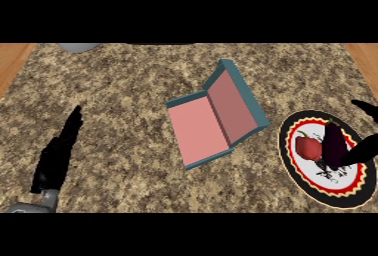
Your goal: Pick the eggplant from the plate and place it in the cardboard box
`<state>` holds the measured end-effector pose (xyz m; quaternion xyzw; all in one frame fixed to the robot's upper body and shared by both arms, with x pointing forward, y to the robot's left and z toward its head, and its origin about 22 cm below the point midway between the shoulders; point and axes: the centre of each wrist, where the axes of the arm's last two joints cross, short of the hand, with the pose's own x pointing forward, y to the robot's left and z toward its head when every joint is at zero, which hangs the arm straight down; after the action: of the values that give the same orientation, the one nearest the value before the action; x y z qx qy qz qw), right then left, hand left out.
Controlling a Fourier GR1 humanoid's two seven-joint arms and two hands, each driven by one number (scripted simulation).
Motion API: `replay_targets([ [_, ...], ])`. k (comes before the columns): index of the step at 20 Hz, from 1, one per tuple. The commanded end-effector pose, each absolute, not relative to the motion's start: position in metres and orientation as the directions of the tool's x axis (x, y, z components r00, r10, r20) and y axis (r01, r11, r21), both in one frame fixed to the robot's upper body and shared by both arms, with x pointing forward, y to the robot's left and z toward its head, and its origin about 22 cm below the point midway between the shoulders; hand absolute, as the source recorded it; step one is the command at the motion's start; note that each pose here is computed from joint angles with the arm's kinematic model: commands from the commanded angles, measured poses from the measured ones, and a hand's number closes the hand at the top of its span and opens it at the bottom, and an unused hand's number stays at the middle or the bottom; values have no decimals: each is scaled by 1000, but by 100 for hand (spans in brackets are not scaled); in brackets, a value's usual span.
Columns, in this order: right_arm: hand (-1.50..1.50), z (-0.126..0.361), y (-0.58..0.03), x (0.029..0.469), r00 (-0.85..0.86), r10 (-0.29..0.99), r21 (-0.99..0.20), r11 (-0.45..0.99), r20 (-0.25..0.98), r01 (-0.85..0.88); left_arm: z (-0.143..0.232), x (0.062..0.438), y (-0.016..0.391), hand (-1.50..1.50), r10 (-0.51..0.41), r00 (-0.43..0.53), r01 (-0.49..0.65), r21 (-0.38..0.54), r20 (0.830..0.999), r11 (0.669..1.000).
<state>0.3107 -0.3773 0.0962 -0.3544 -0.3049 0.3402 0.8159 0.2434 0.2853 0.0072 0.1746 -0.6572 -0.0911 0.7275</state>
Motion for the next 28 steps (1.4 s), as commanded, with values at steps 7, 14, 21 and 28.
replay_targets([
  [7,-150,62,-369,303,600,768,-789,505,225,-351,0,256,273,0,-365,121,-86,376,923,923],
  [14,-150,55,-379,318,604,762,-779,518,234,-353,1,232,280,0,-366,121,-106,378,923,920],
  [21,-150,48,-377,314,605,755,-786,525,253,-327,7,226,303,0,-362,126,-114,375,924,920],
  [28,-150,37,-374,298,612,755,-773,527,235,-353,8,247,286,0,-357,121,-94,369,926,925],
])
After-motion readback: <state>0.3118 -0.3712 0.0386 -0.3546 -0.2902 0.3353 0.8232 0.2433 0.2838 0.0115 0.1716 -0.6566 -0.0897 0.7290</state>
